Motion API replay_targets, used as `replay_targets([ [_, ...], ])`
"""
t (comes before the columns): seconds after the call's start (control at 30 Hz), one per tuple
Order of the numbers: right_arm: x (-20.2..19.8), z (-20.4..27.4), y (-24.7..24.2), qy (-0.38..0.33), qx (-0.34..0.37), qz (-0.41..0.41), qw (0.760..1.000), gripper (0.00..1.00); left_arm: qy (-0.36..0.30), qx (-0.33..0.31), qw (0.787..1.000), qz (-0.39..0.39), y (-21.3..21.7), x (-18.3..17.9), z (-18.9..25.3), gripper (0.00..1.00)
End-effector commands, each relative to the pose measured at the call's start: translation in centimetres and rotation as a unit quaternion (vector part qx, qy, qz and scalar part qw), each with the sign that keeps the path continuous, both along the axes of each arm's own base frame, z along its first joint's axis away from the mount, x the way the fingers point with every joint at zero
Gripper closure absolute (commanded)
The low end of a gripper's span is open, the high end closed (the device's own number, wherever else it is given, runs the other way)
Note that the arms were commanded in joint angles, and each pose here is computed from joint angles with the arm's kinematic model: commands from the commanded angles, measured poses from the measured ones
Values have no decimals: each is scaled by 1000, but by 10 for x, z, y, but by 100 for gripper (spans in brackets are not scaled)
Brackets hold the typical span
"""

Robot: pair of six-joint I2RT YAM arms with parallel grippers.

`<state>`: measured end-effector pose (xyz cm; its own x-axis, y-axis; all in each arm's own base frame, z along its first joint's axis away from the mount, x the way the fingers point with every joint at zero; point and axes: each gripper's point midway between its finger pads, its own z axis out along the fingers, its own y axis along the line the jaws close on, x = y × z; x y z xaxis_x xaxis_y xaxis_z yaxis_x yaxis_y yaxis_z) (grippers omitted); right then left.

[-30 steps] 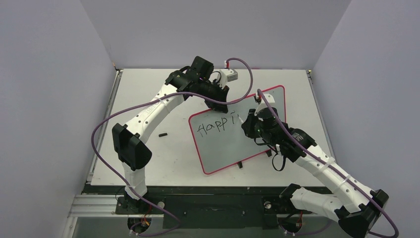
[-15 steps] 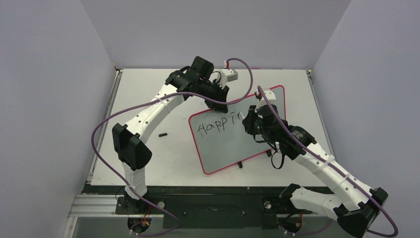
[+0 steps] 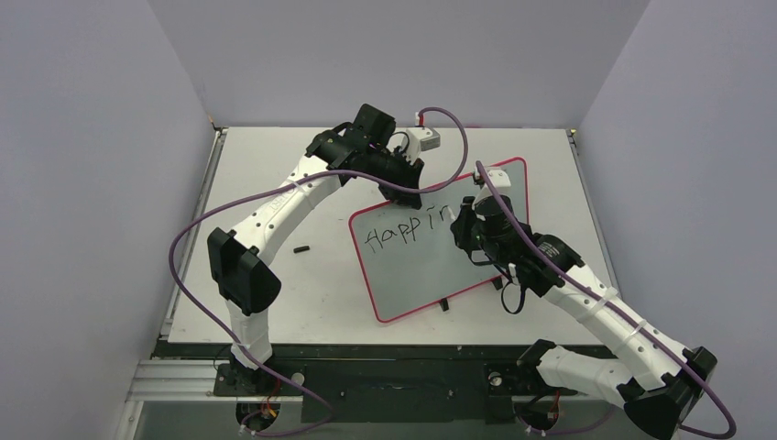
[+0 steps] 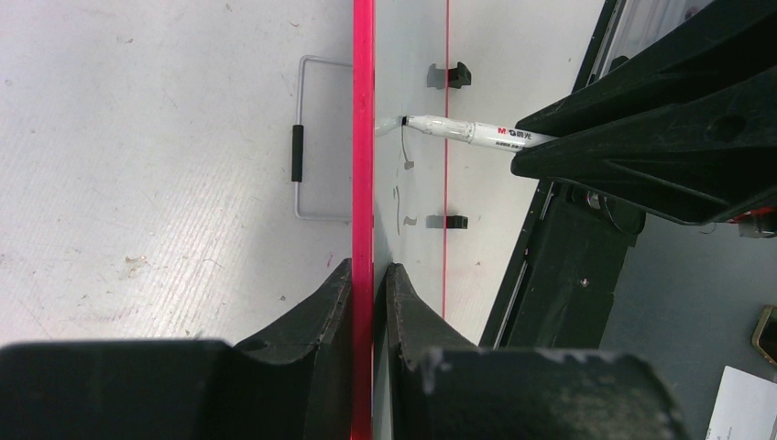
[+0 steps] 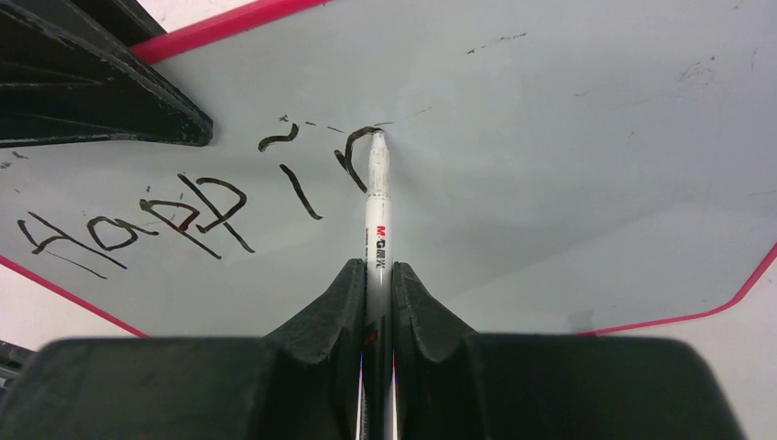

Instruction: Write a sentence on the whiteboard

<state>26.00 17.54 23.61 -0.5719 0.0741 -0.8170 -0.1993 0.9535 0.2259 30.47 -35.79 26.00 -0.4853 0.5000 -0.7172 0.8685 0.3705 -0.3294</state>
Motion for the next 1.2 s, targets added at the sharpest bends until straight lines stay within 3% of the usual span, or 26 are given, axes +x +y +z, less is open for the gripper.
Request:
replay_targets([
  [0.0, 5, -8, -7, 0, -4, -19, 1000, 100, -61, -32, 997, -29, -8, -4, 34, 100],
  [0.63, -15, -18, -9, 22, 1, 6, 1000, 100, -67, -34, 997, -31, -7, -6, 38, 100],
  [0.93, -19, 20, -11, -1, 61, 6, 998, 100, -70, -29, 996, -36, -6, -5, 34, 100],
  [1.17, -10, 36, -4, 31, 151, 30, 988, 100, -76, -31, 996, -40, -6, -6, 36, 100],
])
